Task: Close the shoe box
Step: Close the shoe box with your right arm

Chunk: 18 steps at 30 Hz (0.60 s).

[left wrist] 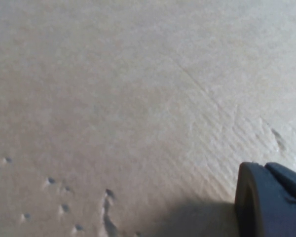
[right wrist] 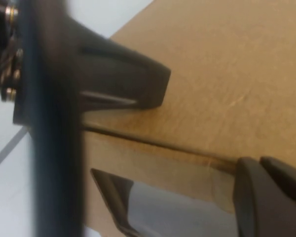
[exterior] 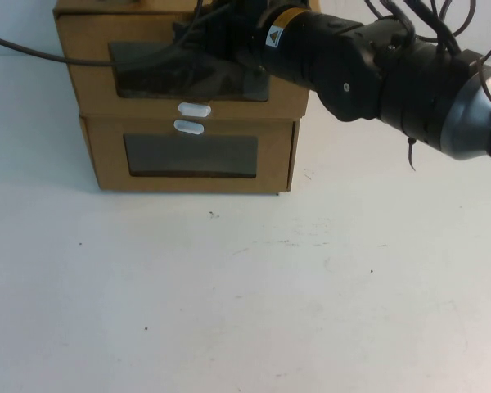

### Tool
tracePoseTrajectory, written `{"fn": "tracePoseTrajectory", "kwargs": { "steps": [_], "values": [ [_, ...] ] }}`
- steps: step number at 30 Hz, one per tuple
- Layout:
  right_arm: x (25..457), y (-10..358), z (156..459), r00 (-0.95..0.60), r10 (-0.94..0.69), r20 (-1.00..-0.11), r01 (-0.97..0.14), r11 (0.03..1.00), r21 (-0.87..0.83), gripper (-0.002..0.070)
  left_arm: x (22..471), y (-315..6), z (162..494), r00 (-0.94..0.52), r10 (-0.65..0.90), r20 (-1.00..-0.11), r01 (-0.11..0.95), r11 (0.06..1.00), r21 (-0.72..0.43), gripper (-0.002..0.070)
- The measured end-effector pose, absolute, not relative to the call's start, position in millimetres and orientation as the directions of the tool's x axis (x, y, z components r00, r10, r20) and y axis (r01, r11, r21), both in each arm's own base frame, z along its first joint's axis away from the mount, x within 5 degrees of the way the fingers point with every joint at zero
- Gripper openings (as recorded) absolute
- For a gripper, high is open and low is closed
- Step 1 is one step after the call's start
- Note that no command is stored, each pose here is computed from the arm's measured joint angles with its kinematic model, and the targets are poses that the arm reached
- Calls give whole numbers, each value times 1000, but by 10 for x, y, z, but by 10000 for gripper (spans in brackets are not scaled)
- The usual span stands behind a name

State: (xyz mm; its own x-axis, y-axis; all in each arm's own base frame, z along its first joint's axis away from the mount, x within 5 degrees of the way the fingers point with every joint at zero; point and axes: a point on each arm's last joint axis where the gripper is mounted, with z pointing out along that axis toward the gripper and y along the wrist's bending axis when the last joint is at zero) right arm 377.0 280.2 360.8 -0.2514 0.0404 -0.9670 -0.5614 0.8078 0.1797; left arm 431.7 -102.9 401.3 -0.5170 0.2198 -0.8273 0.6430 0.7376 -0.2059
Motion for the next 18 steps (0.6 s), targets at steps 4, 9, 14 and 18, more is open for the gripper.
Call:
{"fn": "tracePoseTrajectory", "kwargs": {
  "steps": [4,9,14,18],
  "values": [
    [3792,2819,3567,-256,48,-965,-559,807,189,-11,4316,-1030,4012,-518,221,-826,644,737,-207,-5],
    [3790,2817,3560,-279,50,-959,-554,807,203,-11,4317,-1030,4010,-518,221,-826,644,737,-207,-5],
    [3771,2802,3585,-279,35,-960,-555,809,191,-13,4317,-1031,4011,-518,220,-826,644,736,-208,-5],
    [3715,2739,3668,-299,12,-954,-550,815,182,-13,4318,-1030,4012,-517,219,-827,643,737,-207,-5]
  ]
}}
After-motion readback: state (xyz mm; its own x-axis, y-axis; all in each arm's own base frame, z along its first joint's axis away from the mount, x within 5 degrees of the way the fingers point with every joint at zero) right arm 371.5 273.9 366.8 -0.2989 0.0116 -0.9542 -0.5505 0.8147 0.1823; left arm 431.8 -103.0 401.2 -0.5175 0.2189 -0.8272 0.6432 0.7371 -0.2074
